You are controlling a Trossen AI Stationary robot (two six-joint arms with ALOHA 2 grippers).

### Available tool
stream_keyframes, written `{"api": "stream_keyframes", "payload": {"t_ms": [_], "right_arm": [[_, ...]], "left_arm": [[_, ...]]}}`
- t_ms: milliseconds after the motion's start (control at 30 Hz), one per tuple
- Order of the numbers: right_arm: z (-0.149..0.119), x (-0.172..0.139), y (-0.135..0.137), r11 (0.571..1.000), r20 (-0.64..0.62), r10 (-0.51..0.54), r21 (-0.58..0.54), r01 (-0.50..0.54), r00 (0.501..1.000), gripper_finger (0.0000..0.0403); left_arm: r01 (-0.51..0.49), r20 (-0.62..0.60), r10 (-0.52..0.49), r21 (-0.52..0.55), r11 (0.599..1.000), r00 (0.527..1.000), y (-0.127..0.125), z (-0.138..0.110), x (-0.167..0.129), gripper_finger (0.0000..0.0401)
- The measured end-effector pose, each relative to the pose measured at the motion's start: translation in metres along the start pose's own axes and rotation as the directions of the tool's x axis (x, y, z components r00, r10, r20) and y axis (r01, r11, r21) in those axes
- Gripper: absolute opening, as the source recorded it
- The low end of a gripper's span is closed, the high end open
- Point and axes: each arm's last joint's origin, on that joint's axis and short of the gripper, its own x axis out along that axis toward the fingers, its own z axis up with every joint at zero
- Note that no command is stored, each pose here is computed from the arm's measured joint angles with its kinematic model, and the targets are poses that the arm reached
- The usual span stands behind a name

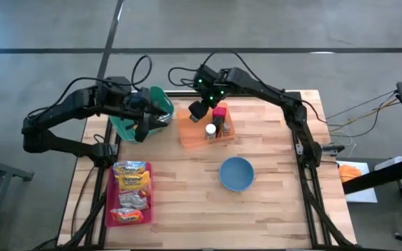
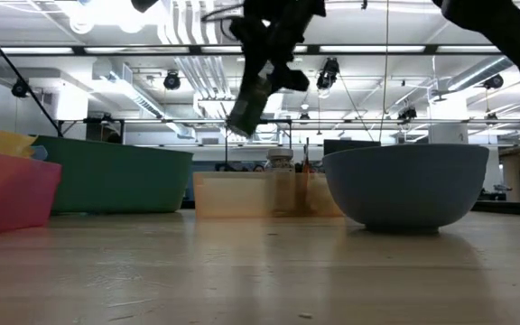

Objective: Pick & Place Food Item
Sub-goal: Put the green spice bottle into the orange bin

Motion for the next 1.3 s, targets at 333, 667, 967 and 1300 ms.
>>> {"api": "stream_keyframes", "payload": {"t_ms": [333,667,967,1300], "right_arm": [[0.004,0.018,-0.016,0.988,0.014,-0.154,0.016,0.154,0.988,0.0192],[0.002,0.061,-0.022,0.968,-0.065,-0.214,-0.145,0.203,0.975,0.0192],[-0.006,0.082,-0.018,0.921,-0.102,-0.281,-0.310,0.238,0.954,0.0192],[-0.011,0.085,-0.015,0.880,-0.118,-0.310,-0.412,0.237,0.943,0.0192]], "left_arm": [[-0.098,-0.102,0.096,-0.017,0.995,0.990,0.004,-0.011,-0.001,0.0228],[-0.107,-0.175,0.101,-0.027,0.994,0.979,0.004,-0.018,-0.002,0.0228],[-0.110,-0.157,0.105,-0.022,0.994,0.982,0.005,-0.016,-0.001,0.0228],[-0.116,-0.190,0.109,-0.026,0.993,0.976,0.010,-0.031,0.017,0.0228]]}}
